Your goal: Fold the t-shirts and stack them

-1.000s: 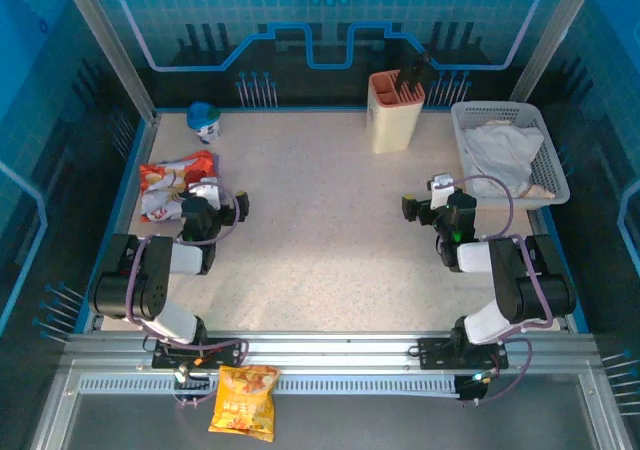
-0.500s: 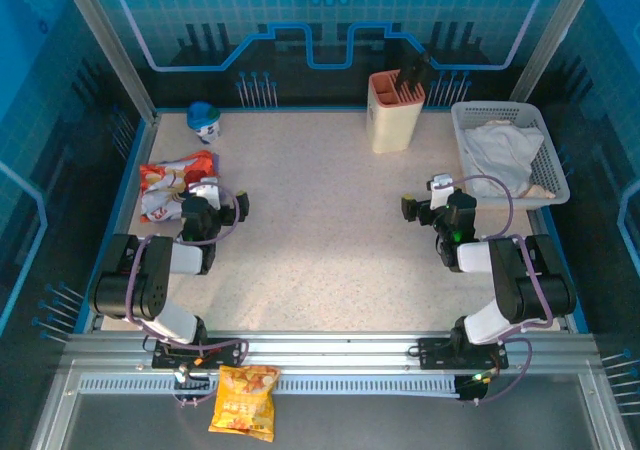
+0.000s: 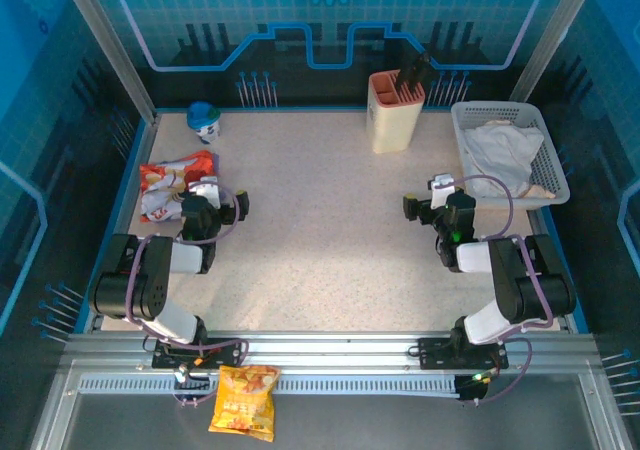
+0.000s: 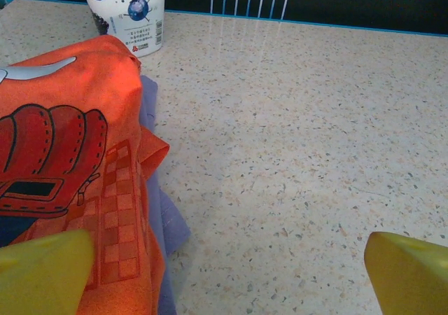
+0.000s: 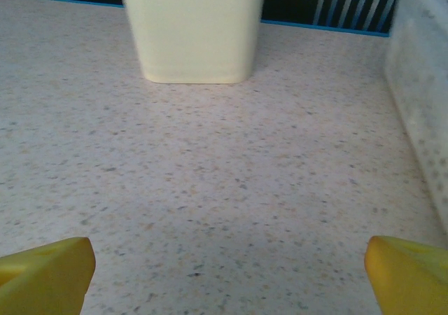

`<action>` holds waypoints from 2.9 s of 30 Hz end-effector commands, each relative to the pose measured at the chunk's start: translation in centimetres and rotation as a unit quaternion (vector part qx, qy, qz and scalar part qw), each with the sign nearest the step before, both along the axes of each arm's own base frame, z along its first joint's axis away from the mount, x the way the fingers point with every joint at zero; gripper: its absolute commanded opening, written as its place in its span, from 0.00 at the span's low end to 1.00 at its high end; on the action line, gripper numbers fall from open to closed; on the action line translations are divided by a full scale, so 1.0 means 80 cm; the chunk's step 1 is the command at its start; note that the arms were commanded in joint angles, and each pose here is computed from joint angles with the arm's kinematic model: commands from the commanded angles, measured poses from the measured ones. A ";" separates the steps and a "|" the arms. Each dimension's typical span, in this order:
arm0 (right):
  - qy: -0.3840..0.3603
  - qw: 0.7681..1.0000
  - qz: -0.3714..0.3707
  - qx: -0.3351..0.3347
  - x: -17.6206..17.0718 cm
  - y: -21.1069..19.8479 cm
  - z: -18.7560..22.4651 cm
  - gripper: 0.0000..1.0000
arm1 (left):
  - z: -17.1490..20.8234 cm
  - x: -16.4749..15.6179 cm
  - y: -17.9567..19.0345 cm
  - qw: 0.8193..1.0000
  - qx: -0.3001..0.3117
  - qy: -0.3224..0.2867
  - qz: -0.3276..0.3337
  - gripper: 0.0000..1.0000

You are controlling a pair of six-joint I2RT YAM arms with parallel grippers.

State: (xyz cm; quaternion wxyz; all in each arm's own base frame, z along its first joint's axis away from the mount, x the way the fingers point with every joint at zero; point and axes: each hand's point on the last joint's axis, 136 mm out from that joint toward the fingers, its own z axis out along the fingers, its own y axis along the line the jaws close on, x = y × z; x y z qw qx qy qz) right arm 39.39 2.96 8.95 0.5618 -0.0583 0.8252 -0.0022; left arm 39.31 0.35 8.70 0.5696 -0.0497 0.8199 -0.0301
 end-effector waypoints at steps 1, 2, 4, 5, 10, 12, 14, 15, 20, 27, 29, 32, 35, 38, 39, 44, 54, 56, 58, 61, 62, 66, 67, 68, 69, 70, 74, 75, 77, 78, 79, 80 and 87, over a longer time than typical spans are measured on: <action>-0.028 0.998 -0.058 -0.029 0.003 -0.015 0.033 0.99 | 0.028 0.003 -0.006 1.000 0.013 -0.019 -0.007 0.99; -0.026 0.995 -0.089 -0.041 0.001 -0.023 0.040 0.94 | 0.035 0.003 -0.004 1.000 0.017 -0.010 0.001 0.99; -0.007 0.989 -0.140 -0.051 -0.005 -0.039 0.051 0.91 | 0.053 0.005 0.001 1.000 0.017 0.020 0.018 0.99; 0.006 0.987 -0.155 -0.046 -0.008 -0.044 0.057 0.91 | 0.062 0.006 0.008 0.998 -0.004 0.043 0.045 0.99; 0.095 0.966 -0.240 0.013 -0.039 -0.073 0.089 0.95 | 0.116 -0.003 0.021 0.984 -0.079 0.089 0.131 0.99; 0.110 0.961 -0.251 0.041 -0.047 -0.081 0.106 1.00 | 0.131 -0.011 0.014 0.984 -0.105 0.080 0.124 0.99; 0.113 0.958 -0.258 0.055 -0.049 -0.089 0.123 1.00 | 0.138 -0.019 0.003 0.983 -0.121 0.081 0.108 0.99; 0.119 0.956 -0.261 0.059 -0.050 -0.094 0.128 1.00 | 0.139 -0.025 -0.002 0.983 -0.125 0.087 0.103 0.99; 0.175 0.920 -0.320 0.142 -0.035 -0.144 0.136 1.00 | 0.134 -0.046 -0.038 0.977 -0.147 0.145 0.049 0.99; 0.258 0.878 -0.360 0.178 0.020 -0.177 0.106 1.00 | 0.131 -0.078 -0.118 0.965 -0.167 0.194 -0.053 0.98; 0.264 0.871 -0.369 0.191 0.036 -0.186 0.100 1.00 | 0.125 -0.089 -0.133 0.961 -0.170 0.211 -0.064 0.96; 0.265 0.858 -0.377 0.227 0.055 -0.199 0.091 1.00 | 0.113 -0.103 -0.155 0.955 -0.177 0.226 -0.080 0.96; 0.268 0.845 -0.382 0.262 0.070 -0.215 0.076 1.00 | 0.102 -0.112 -0.170 0.951 -0.177 0.238 -0.094 0.96; 0.273 0.833 -0.399 0.270 0.075 -0.234 0.055 1.00 | 0.089 -0.117 -0.179 0.946 -0.185 0.250 -0.094 0.96; 0.278 0.830 -0.399 0.272 0.078 -0.236 0.048 1.00 | 0.087 -0.119 -0.181 0.944 -0.189 0.253 -0.094 0.96; 0.343 0.824 -0.358 0.274 0.092 -0.223 0.003 0.99 | 0.079 -0.121 -0.195 0.940 -0.202 0.257 -0.101 0.96; 0.368 0.811 -0.356 0.282 0.097 -0.217 -0.037 0.34 | 0.078 -0.112 -0.216 0.935 -0.205 0.265 -0.114 0.95; 0.348 0.819 -0.354 0.287 0.098 -0.220 -0.018 0.08 | 0.078 -0.112 -0.219 0.935 -0.207 0.263 -0.115 0.95; 0.310 0.835 -0.357 0.283 0.098 -0.224 0.017 0.00 | 0.077 -0.113 -0.221 0.934 -0.208 0.266 -0.117 0.95; 0.243 0.854 -0.379 0.262 0.089 -0.235 0.077 0.00 | 0.074 -0.114 -0.226 0.932 -0.210 0.270 -0.118 0.95; 0.221 0.859 -0.385 0.253 0.084 -0.237 0.100 0.00 | 0.074 -0.114 -0.228 0.932 -0.211 0.271 -0.119 0.95; 0.154 0.887 -0.378 0.215 0.077 -0.229 0.152 0.00 | 0.072 -0.111 -0.238 0.930 -0.216 0.270 -0.125 0.95; 0.140 0.891 -0.381 0.202 0.072 -0.227 0.162 0.00 | 0.071 -0.110 -0.241 0.929 -0.218 0.271 -0.127 0.95; 0.125 0.894 -0.384 0.193 0.067 -0.225 0.173 0.00 | 0.072 -0.110 -0.244 0.928 -0.218 0.273 -0.130 0.95; 0.111 0.897 -0.385 0.186 0.062 -0.222 0.181 0.00 | 0.072 -0.110 -0.246 0.927 -0.217 0.275 -0.132 0.95; 0.090 0.901 -0.384 0.180 0.056 -0.219 0.195 0.00 | 0.072 -0.110 -0.247 0.927 -0.216 0.277 -0.133 0.95; 0.014 0.921 -0.353 0.161 0.035 -0.196 0.242 0.00 | 0.074 -0.111 -0.251 0.926 -0.215 0.276 -0.139 0.94; -0.001 0.926 -0.346 0.153 0.028 -0.191 0.252 0.00 | 0.073 -0.112 -0.252 0.926 -0.215 0.275 -0.140 0.94; -0.041 0.934 -0.330 0.129 0.011 -0.175 0.276 0.00 | 0.074 -0.112 -0.253 0.927 -0.219 0.272 -0.142 0.94; -0.058 0.938 -0.321 0.118 0.003 -0.166 0.287 0.00 | 0.073 -0.111 -0.254 0.926 -0.221 0.270 -0.142 0.94; -0.077 0.943 -0.306 0.105 -0.005 -0.155 0.297 0.00 | 0.072 -0.111 -0.255 0.926 -0.224 0.270 -0.143 0.94; -0.102 0.947 -0.291 0.088 -0.014 -0.143 0.310 0.00 | 0.071 -0.109 -0.257 0.925 -0.227 0.269 -0.144 0.94; -0.234 0.936 -0.264 0.018 -0.063 -0.107 0.356 0.00 | 0.066 -0.106 -0.278 0.918 -0.229 0.282 -0.160 0.94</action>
